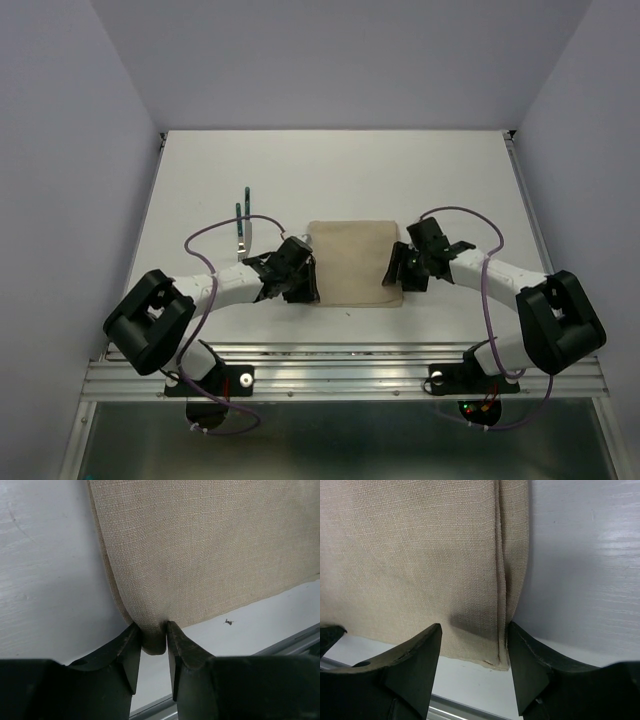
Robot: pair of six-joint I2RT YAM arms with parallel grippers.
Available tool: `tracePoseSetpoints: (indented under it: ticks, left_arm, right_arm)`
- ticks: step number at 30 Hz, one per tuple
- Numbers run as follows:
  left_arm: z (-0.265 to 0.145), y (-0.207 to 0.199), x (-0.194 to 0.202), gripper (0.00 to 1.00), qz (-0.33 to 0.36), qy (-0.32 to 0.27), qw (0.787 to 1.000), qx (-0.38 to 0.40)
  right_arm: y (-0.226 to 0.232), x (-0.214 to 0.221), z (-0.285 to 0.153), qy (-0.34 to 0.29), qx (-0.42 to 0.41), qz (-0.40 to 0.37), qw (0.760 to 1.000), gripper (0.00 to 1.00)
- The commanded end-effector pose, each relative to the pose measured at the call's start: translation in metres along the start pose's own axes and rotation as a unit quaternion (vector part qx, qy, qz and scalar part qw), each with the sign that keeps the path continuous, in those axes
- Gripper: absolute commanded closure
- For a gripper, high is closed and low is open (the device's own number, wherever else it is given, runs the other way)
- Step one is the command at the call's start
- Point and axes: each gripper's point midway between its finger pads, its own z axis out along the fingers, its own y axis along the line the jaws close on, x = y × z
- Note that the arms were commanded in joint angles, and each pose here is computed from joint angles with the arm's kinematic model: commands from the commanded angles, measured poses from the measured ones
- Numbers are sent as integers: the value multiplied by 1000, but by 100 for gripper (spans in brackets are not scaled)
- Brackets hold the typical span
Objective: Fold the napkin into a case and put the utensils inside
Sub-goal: Smooth out the lower triangle-folded napkin at the center of the board, then pick up the lower triangle-folded napkin from the center of the board.
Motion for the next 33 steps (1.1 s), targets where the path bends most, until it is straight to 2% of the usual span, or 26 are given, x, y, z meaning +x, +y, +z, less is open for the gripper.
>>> tracePoseSetpoints:
  ticks: [1,3,4,5,9,10,12,14,15,17,18,19,20,23,25,26,30,32,33]
  left_arm:
    - [13,13,17,63,4,24,1000,-17]
    - [15,13,17,80,2,24,1000,-16]
    - [15,12,16,93,2,23,1000,-15]
    - [14,10,14,99,1,21,1000,-12]
    - [6,-2,4,100,-7,3,1000,5]
    - [1,-6,0,100,-10,-5,1000,14]
    - [-4,-10,-5,100,-11,-14,1000,18]
    - [-9,-14,-6,100,-14,-16,999,26]
    - [-11,-17,-6,100,-14,-12,999,34]
    - [-13,-20,-4,82,-15,-7,999,40]
    - [-15,-20,-3,67,-16,-4,999,36]
    - [-16,-20,-3,51,-16,-6,999,36]
    - [-22,-23,-6,24,-16,-12,999,40]
    - [-41,-28,-23,21,-8,-42,999,33]
    - [-51,-33,-37,23,-5,-64,997,31]
    - [-57,-37,-45,27,-4,-76,997,33]
    - [-68,-74,-94,42,10,-111,991,69]
    - [-53,-83,-106,51,22,-104,992,64]
    - [-57,-102,-124,55,27,-119,989,83]
  right_arm:
    - [-10,9,3,4,16,3,1000,41]
    - [-12,11,3,4,18,3,1000,43]
    - [-14,13,4,5,20,3,1000,44]
    - [-14,13,4,5,19,4,1000,46]
    - [-17,17,2,4,20,8,1000,58]
    - [-18,15,1,-3,25,9,1000,67]
    - [-16,8,-6,-22,23,12,999,73]
    - [-22,3,-10,-34,43,12,998,71]
    - [-22,-1,-12,-42,48,11,998,57]
    - [-32,-8,-18,-61,78,9,995,47]
    - [-34,-17,-23,-79,92,8,993,41]
    - [-33,-18,-26,-80,92,8,992,39]
    - [-38,-25,-31,-96,110,9,989,38]
    - [-33,-49,-45,-139,121,3,983,35]
    - [-26,-61,-47,-148,114,-4,982,36]
    - [-20,-77,-51,-165,105,-2,981,37]
    - [-11,-112,-35,-168,91,-6,982,41]
    - [-3,-128,-30,-171,69,-9,983,42]
    - [1,-140,-30,-176,62,-7,982,43]
